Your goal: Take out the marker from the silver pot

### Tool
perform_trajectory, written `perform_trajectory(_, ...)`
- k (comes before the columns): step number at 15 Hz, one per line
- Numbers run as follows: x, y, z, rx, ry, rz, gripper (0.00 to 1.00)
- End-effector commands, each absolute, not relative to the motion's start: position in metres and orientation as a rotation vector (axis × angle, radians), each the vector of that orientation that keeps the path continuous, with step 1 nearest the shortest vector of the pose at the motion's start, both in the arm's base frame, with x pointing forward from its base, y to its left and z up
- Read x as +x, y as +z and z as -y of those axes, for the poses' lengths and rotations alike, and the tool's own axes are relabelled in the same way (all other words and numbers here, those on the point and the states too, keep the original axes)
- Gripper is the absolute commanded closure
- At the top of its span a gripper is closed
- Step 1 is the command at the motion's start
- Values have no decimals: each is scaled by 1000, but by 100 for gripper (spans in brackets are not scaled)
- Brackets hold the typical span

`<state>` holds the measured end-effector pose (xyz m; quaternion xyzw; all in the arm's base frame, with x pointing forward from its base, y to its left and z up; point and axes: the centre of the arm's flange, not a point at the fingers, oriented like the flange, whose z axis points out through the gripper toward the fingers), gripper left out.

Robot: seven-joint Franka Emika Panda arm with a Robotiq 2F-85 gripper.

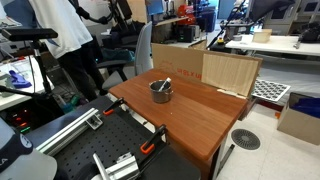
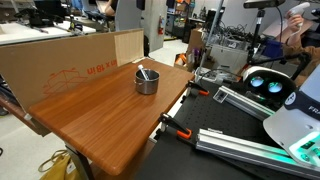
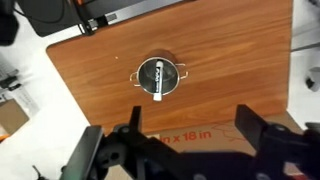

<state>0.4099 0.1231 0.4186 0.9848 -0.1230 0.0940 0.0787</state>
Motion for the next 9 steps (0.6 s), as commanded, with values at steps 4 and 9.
perform_trajectory(4,437,381,-105,2919,217,411,0)
perform_trajectory(9,459,349,-89,2943,156,423,0)
